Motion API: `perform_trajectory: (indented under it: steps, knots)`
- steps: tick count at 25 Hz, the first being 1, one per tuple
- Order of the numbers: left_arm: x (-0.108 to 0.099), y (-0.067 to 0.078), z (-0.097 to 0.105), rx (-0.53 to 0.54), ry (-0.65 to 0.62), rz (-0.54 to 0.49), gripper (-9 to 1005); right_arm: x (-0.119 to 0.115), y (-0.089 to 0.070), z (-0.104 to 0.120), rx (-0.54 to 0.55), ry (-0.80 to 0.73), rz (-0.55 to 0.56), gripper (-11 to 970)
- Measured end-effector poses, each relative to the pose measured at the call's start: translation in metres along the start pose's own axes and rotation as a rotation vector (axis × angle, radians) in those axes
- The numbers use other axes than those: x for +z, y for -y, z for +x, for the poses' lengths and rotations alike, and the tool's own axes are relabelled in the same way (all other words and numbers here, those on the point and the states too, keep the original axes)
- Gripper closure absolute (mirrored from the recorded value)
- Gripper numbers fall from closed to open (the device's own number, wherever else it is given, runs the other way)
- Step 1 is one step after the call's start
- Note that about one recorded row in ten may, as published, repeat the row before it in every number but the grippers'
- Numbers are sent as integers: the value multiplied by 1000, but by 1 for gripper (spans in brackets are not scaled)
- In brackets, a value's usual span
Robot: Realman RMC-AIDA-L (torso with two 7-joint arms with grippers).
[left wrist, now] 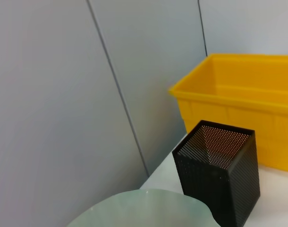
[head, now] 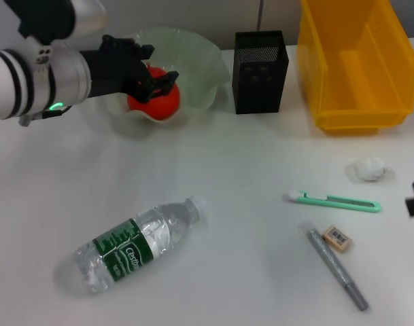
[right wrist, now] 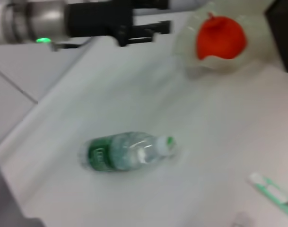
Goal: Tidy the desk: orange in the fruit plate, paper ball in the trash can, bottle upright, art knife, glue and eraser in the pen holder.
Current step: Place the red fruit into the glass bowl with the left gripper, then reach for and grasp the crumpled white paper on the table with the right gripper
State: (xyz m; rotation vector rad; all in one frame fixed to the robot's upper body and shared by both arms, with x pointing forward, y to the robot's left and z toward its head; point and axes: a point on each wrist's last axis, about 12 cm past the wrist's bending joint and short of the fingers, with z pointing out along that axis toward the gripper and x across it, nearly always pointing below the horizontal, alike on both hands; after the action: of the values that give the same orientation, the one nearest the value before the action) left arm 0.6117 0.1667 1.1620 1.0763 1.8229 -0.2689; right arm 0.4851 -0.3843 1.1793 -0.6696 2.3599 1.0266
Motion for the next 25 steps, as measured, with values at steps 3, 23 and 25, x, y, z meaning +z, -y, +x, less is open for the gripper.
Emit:
perform_trajectory:
  steps: [3, 23, 25]
  knots:
    - [-3, -1, 5, -44, 15, -1, 420, -8, 6, -23, 38, -54, 82, 193]
    - [-4, 15, 19, -114, 30, 30, 420, 42, 38, -95, -24, -381, 369, 194]
    - [-4, 15, 20, -115, 28, 31, 420, 52, 42, -96, -24, -391, 373, 194]
